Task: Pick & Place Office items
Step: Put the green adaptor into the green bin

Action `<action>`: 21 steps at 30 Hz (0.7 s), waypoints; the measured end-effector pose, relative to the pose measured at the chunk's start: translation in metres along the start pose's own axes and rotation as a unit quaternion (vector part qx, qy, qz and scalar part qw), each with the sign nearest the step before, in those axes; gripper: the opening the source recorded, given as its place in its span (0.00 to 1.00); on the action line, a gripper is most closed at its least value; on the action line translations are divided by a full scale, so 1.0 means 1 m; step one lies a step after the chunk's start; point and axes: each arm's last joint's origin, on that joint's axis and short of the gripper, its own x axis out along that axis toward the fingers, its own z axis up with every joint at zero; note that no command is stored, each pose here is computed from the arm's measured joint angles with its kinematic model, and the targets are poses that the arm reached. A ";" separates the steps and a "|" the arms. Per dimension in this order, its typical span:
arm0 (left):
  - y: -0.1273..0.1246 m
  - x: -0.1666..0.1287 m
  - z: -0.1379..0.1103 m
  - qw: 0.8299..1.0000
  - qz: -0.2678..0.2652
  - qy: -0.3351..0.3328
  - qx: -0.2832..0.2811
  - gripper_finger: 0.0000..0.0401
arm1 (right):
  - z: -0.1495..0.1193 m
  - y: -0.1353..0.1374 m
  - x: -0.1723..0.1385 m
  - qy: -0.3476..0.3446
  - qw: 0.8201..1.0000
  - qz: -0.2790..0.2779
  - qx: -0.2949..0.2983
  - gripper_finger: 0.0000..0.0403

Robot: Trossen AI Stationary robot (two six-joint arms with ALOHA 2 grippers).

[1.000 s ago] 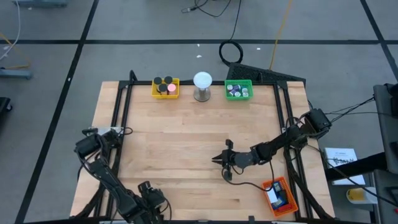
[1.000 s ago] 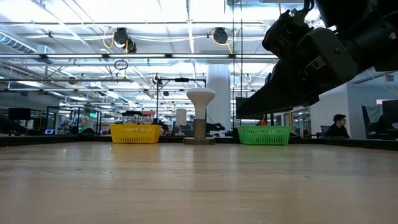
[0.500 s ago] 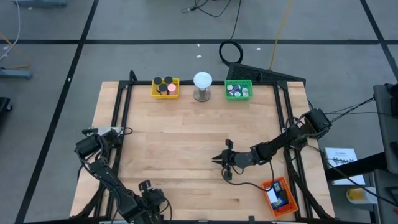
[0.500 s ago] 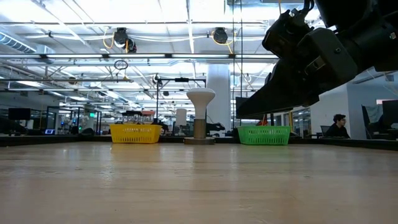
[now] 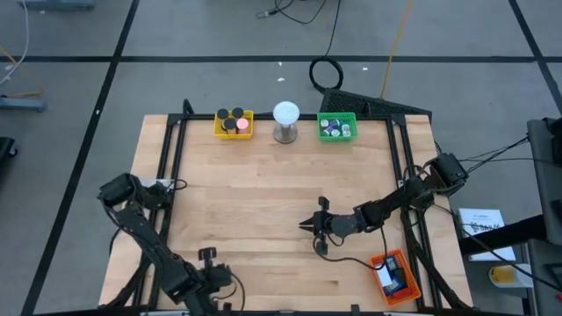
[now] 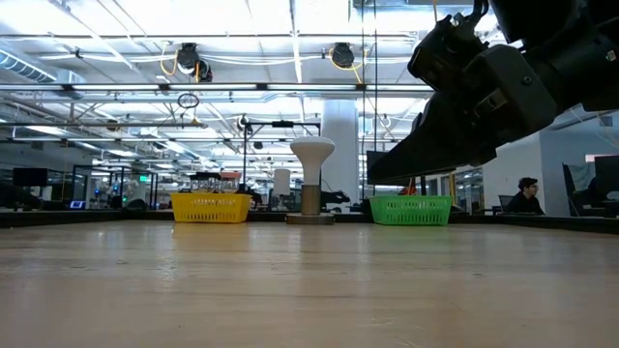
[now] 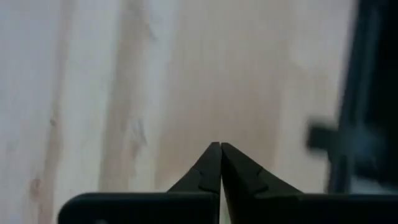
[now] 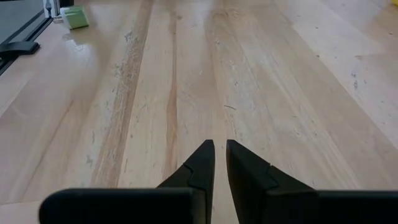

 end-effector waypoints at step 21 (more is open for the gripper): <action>-0.015 -0.018 -0.043 0.949 -0.045 0.050 0.308 0.68 | 0.000 0.000 0.000 0.000 1.000 0.000 -0.009 0.09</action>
